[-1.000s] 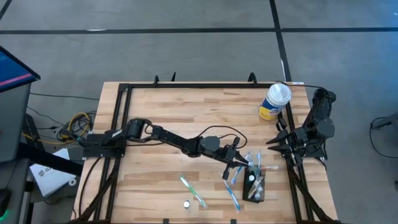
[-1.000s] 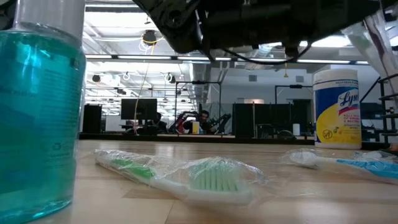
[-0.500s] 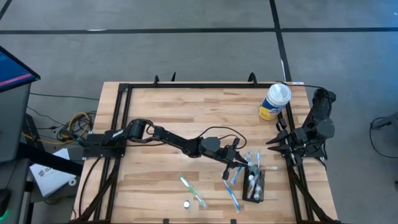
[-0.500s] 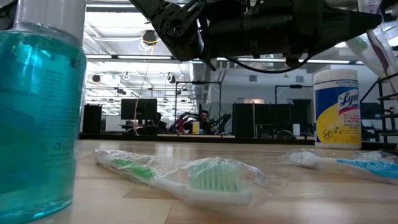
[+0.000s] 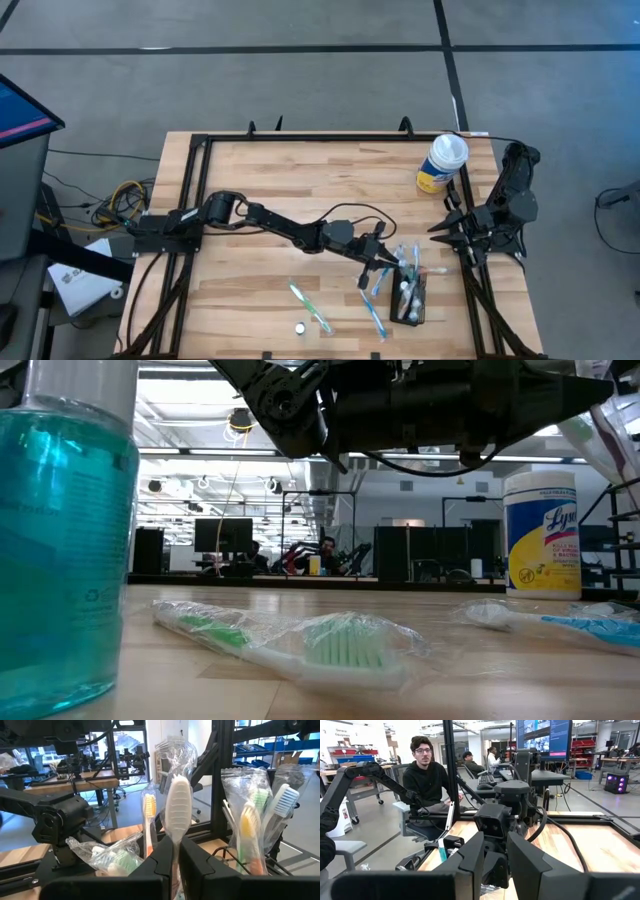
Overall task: Pick & Place toothbrushing station
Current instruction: Put the purple toothbrush into the black wire organizer
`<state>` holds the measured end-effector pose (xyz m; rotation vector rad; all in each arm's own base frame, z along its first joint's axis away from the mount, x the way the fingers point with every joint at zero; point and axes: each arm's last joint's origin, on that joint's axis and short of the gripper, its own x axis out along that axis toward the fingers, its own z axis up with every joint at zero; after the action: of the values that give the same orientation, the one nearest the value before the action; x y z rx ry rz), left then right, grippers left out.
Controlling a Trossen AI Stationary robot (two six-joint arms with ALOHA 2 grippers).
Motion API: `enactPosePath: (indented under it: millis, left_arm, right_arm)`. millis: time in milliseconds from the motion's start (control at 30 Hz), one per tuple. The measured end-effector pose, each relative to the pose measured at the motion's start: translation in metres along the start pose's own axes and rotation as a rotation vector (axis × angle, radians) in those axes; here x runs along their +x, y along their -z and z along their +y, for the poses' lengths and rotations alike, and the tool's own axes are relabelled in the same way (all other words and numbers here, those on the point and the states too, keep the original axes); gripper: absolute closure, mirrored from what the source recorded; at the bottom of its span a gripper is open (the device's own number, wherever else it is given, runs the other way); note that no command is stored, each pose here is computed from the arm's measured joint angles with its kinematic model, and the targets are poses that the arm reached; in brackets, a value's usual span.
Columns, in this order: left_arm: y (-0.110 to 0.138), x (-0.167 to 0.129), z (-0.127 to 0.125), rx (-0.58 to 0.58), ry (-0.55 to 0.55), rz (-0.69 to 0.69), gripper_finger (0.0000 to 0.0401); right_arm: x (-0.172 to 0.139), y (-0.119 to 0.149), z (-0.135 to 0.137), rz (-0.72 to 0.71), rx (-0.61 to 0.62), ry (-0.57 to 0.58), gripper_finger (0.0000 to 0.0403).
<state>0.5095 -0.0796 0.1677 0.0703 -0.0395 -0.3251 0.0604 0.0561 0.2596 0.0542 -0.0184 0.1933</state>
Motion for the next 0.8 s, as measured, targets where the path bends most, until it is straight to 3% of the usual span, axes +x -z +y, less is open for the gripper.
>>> enactPosePath:
  millis: [500,800]
  left_arm:
    - [-0.012,0.008,0.003,0.008,-0.024,-0.048,0.0395]
    - [0.016,0.018,0.003,-0.014,-0.018,0.031,0.0394]
  right_arm:
    - [0.0,0.001,0.0,0.008,-0.017,0.001,0.0326]
    - [0.0,0.001,0.0,0.011,-0.013,0.0,0.0326]
